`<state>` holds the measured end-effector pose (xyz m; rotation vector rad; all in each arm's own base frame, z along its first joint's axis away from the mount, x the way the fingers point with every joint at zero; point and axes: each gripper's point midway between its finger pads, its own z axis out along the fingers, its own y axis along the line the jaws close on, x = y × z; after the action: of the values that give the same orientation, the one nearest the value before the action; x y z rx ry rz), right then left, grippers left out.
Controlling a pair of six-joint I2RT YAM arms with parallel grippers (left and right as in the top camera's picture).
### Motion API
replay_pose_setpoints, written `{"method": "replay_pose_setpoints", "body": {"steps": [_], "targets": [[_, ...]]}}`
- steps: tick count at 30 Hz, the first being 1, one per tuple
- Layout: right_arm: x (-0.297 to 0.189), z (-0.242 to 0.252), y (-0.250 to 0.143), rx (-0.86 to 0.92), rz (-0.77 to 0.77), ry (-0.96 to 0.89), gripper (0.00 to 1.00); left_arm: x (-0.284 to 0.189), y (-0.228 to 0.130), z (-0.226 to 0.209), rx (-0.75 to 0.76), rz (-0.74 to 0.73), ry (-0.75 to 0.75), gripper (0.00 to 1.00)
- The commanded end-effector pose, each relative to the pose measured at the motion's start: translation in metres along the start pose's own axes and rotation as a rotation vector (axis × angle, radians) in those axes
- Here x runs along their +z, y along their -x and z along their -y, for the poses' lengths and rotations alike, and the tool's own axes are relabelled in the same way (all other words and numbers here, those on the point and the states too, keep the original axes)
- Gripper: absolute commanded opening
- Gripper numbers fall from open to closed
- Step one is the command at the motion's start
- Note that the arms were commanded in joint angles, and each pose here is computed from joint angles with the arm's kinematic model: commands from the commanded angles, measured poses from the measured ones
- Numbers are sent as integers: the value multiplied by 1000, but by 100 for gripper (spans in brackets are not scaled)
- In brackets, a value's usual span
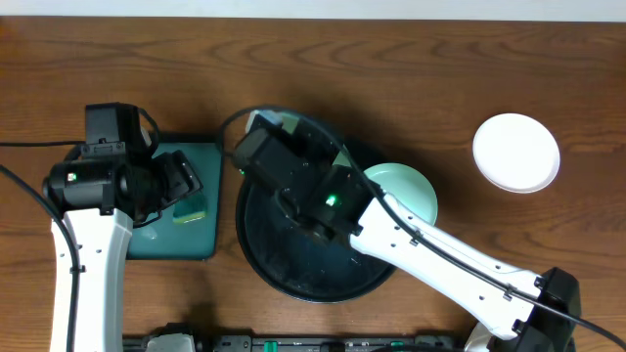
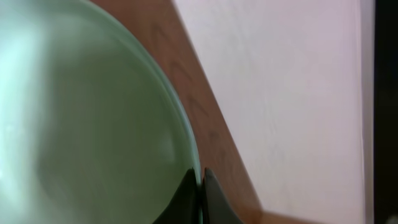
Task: Clean dirty plates on tray and stack at the side
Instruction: 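Carry the green plate toward the right side of the table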
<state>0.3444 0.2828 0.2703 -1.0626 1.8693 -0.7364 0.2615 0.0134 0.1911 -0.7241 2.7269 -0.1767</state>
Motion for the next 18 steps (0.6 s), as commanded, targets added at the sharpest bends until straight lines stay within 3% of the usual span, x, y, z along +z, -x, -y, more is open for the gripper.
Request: {"method": "replay_pose_setpoints", "body": {"steps": [1,2,4,6,9,11,12,16,18], "targets": [[-4,81,-34,208,-153,-410,1,-3,4,1,5,13,1,81],[-5,87,-39,165,-182,-441,1,-3,4,0,4,10,2,81],[5,55,-36,-10,-158,-222,1,-3,4,0,4,10,2,81],[8,29,-22,25,-80,-71,1,-3,4,1,5,12,1,81],[3,27,-25,32,-92,-84,1,-3,4,1,5,11,2,81],[-6,-14,-12,-7,-3,163,1,-3,4,0,5,11,2,81],[-8,-25,-5,23,32,236,1,-3,4,0,5,11,2,81],[5,4,-16,244,-42,76,1,-3,4,0,4,10,2,81],[8,-17,-13,315,-28,241,1,-3,4,0,4,10,2,81]]}}
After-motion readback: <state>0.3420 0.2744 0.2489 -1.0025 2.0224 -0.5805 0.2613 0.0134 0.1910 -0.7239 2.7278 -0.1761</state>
